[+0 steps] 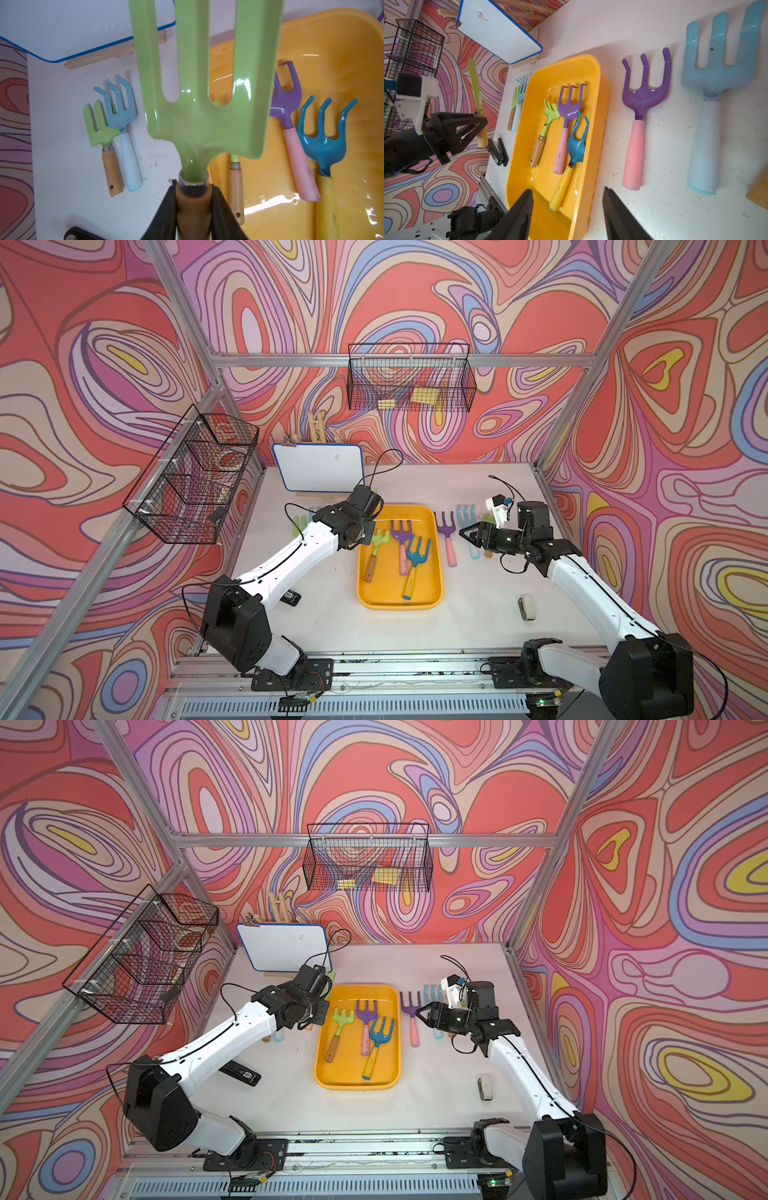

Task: Take the hand rake out of the storage box
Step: Place the rake at the center of the board.

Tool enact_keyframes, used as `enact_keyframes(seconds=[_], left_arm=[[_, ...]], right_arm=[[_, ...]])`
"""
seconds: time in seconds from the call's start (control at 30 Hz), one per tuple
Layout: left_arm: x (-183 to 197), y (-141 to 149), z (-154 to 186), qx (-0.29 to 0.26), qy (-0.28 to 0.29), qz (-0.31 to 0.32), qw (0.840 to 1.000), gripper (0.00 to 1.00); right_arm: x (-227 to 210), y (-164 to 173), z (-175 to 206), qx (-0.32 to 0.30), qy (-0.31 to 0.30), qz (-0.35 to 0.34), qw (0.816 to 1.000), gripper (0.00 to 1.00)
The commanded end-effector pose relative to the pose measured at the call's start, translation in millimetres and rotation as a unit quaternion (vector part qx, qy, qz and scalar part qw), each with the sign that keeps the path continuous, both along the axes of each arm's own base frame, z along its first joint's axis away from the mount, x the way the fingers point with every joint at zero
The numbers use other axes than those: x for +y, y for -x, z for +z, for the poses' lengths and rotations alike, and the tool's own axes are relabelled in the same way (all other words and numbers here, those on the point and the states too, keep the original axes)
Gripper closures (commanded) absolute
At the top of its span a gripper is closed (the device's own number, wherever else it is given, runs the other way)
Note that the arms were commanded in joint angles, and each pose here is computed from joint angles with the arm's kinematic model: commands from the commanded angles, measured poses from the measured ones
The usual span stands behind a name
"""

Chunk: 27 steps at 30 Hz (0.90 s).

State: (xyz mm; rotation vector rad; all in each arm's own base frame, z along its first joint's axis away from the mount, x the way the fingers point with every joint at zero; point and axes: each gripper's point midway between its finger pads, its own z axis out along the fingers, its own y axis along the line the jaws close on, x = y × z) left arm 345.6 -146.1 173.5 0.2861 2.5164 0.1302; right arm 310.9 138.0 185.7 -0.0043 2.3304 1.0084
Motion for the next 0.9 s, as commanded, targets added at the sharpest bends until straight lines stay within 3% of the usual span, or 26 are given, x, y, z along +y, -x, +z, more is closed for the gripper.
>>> enact_keyframes(seconds=[0.0,0.4,0.87], left_arm=[[12,-6,0,-0.008,0.005,0.008,1.000,0.86],[58,-24,-31,0.007,-0.025,0.067,0.997,0.87],[72,-49,-86,0.071,-0.034,0.081,0.994,0.88]], right_arm=[[6,3,2,-0.009,-0.007,0.012,1.000,0.41],[14,7,5,-0.012,-0.016,0.028,0.999,0.41],[15,7,4,-0.012,-0.013,0.028,0.999,0.41]])
